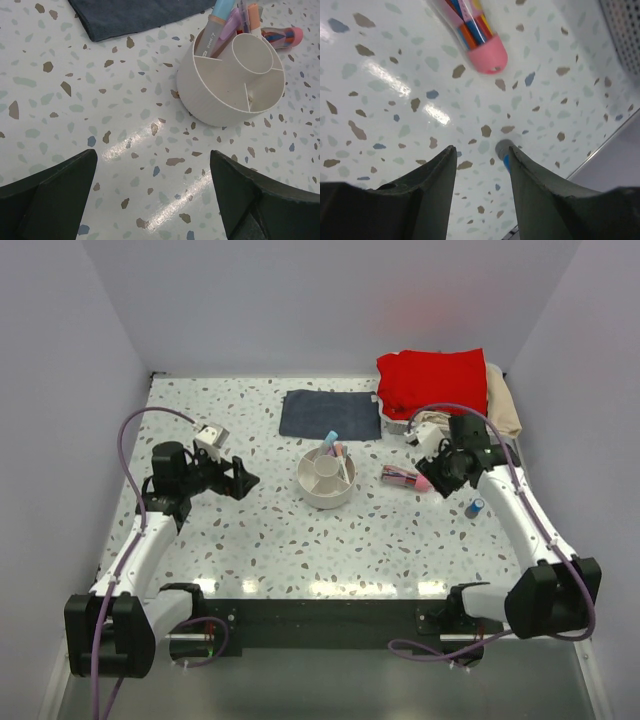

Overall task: Sort the stationery into containers
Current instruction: Pick up the stationery from the center of the board.

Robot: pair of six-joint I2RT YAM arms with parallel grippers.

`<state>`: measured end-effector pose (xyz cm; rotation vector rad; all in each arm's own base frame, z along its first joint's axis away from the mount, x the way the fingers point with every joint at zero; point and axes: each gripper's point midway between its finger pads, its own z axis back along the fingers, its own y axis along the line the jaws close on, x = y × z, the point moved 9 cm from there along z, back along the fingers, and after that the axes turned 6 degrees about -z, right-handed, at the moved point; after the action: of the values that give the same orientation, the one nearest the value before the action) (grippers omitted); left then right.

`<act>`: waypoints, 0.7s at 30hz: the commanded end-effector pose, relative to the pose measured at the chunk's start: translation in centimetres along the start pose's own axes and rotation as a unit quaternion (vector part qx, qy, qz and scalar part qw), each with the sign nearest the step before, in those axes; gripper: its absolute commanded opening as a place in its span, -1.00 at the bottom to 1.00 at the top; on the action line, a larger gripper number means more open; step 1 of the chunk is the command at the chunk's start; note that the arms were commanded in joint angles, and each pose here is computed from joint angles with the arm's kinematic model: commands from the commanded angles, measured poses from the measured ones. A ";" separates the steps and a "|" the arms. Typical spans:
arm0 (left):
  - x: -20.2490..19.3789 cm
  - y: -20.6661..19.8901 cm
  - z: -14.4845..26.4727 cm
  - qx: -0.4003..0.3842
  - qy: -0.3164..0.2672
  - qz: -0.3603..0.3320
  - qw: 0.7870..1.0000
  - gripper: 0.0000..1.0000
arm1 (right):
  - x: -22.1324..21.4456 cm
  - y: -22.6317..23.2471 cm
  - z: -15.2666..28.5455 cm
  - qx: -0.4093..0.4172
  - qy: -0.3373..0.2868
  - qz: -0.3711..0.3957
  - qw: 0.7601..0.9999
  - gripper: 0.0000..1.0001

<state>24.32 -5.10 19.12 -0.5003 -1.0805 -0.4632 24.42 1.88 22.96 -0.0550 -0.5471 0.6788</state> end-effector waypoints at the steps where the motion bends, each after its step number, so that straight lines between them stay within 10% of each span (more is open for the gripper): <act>1: 1.2 0.1 -0.1 -0.015 -0.027 -0.010 0.999 1.00 | -2.8 -2.2 -0.6 0.017 0.074 -0.109 0.991 0.03; 5: 2.0 0.3 -0.3 -0.015 -0.042 -0.019 0.999 1.00 | -5.4 -6.3 -1.0 0.024 0.112 -0.214 0.970 0.04; 21: 1.5 0.3 -0.6 -0.021 -0.043 -0.012 0.999 1.00 | -7.9 -6.6 -3.3 0.019 0.142 -0.217 0.966 0.14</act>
<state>24.99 -5.35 19.43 -0.5269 -1.1139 -0.4652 24.14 -7.41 18.46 0.0099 -0.2415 0.2720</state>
